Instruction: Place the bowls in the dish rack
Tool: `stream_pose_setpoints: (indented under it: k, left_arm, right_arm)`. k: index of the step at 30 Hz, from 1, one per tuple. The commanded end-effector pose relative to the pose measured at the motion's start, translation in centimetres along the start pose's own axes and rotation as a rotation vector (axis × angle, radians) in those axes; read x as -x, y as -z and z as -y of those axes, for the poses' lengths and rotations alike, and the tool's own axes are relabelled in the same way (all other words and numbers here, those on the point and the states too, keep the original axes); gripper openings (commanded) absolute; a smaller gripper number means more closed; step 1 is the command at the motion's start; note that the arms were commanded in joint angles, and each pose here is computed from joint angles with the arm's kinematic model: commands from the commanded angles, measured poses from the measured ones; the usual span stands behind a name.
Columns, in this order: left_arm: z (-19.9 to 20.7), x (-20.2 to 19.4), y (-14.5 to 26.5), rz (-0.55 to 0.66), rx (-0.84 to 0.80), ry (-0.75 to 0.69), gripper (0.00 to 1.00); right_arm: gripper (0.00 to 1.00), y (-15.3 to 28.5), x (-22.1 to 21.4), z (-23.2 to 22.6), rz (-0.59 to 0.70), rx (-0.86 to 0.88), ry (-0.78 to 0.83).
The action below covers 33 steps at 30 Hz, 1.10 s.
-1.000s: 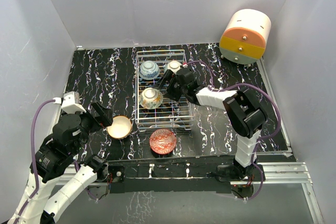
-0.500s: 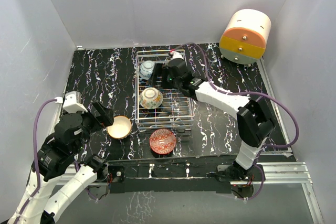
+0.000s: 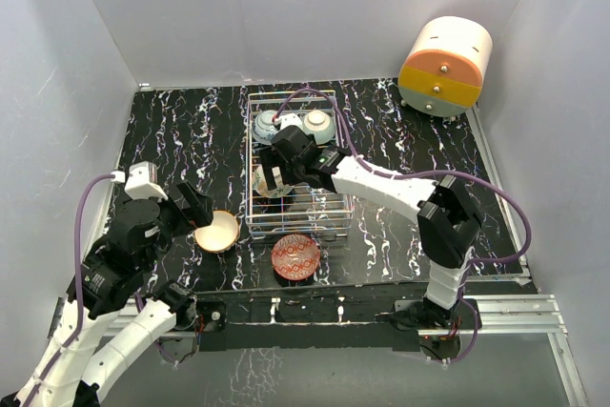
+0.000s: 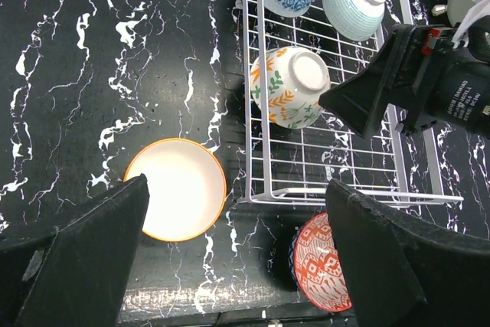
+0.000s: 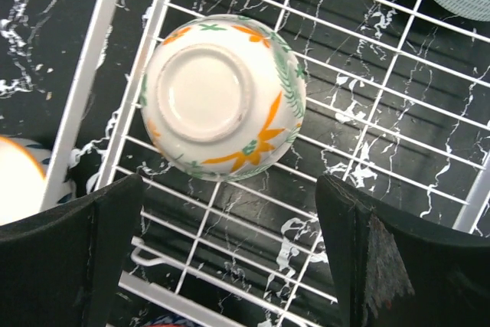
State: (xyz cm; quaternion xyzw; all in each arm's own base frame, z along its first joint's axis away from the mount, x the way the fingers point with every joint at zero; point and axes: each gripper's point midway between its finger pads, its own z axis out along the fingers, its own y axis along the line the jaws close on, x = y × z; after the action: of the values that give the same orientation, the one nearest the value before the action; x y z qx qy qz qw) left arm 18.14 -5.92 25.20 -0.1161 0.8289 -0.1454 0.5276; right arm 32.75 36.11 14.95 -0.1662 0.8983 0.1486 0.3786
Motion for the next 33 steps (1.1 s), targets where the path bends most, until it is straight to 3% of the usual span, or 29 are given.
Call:
stream_pose_setpoints:
  k: [1,8,14,24,33]
  left_arm:
    - [0.2,0.0,-0.4,0.001,-0.002,-0.005,0.97]
    - [-0.2,0.1,-0.2,0.010,0.016,-0.007,0.97]
    - [-0.9,0.2,0.1,0.018,0.037,-0.011,0.97]
    - [-0.9,0.3,0.2,0.027,0.038,-0.008,0.97]
    - [-0.8,0.4,-0.1,0.025,0.038,-0.013,0.97]
  right_arm:
    - [0.99,-0.9,0.7,0.4,0.018,-0.022,0.042]
    - [0.99,-3.3,-0.1,-1.5,-0.005,0.081,0.051]
    - [0.99,-5.4,0.3,-0.5,0.013,0.063,0.004]
    - [0.99,-8.1,3.1,2.0,0.087,0.028,-0.062]
    - [0.99,-9.8,5.4,1.3,0.157,0.071,-0.065]
